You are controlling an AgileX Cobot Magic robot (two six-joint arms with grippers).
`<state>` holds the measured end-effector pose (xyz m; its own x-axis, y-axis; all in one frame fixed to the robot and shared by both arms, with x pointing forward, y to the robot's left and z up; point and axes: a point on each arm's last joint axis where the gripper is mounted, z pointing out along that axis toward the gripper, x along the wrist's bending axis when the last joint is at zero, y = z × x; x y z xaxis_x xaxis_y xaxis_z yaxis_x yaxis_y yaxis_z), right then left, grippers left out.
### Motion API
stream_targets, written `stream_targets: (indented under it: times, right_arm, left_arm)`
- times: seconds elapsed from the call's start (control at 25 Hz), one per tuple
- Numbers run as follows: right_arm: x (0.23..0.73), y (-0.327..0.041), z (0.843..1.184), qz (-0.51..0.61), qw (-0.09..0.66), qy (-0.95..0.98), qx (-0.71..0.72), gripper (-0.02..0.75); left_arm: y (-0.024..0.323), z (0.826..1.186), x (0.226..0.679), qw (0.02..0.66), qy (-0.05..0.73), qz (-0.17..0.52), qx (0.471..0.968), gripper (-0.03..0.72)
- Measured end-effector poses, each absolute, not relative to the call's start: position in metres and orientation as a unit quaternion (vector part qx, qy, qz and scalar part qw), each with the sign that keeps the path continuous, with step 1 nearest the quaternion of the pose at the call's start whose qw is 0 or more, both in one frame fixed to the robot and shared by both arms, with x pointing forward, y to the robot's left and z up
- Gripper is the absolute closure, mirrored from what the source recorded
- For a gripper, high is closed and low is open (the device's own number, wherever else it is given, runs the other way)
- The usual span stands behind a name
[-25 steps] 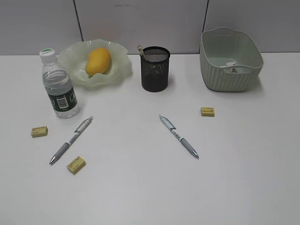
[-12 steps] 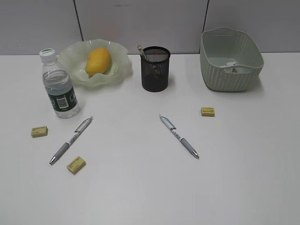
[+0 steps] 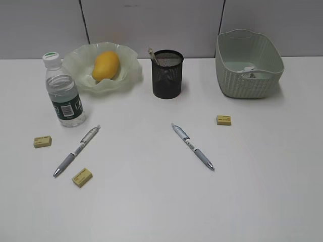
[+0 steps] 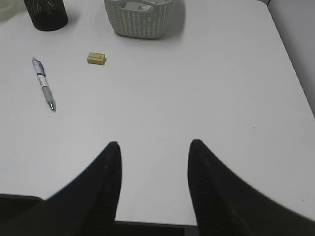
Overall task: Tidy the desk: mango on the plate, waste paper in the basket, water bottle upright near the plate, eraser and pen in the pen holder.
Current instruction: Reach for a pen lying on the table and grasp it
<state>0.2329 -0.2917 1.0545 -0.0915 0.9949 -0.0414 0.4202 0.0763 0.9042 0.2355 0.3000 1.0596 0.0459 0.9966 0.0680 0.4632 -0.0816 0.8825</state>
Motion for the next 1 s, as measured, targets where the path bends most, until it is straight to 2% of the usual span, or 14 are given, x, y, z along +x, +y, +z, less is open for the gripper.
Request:
stream_targets:
  times: [0.12,0.28,0.4,0.6,0.84,1.0]
  right_arm:
    - [0.233,-0.292,1.054,0.384,0.374,0.631,0.561,0.375]
    - [0.233,-0.292,1.054,0.384,0.374,0.631,0.561,0.375]
    - [0.233,-0.292,1.054,0.384,0.374,0.631,0.561,0.375]
    - [0.233,-0.292,1.054,0.384,0.374,0.631,0.561,0.375]
    - [0.233,-0.292,1.054,0.384,0.374,0.631,0.561,0.375]
    - [0.233,-0.292,1.054,0.384,0.374,0.631,0.561,0.375]
  left_arm:
    - [0.3,1.06,0.235,0.354,0.578,0.377,0.631,0.385]
    - [0.3,1.06,0.235,0.354,0.578,0.377,0.631,0.235]
    - [0.3,1.06,0.237,0.351,0.581,0.373,0.633,0.186]
    - [0.3,1.061,0.254,0.317,0.6,0.335,0.654,0.176]
    - [0.299,1.077,0.279,0.291,0.612,0.295,0.673,0.179]
    - [0.295,1.073,0.294,0.262,0.63,0.234,0.693,0.179]
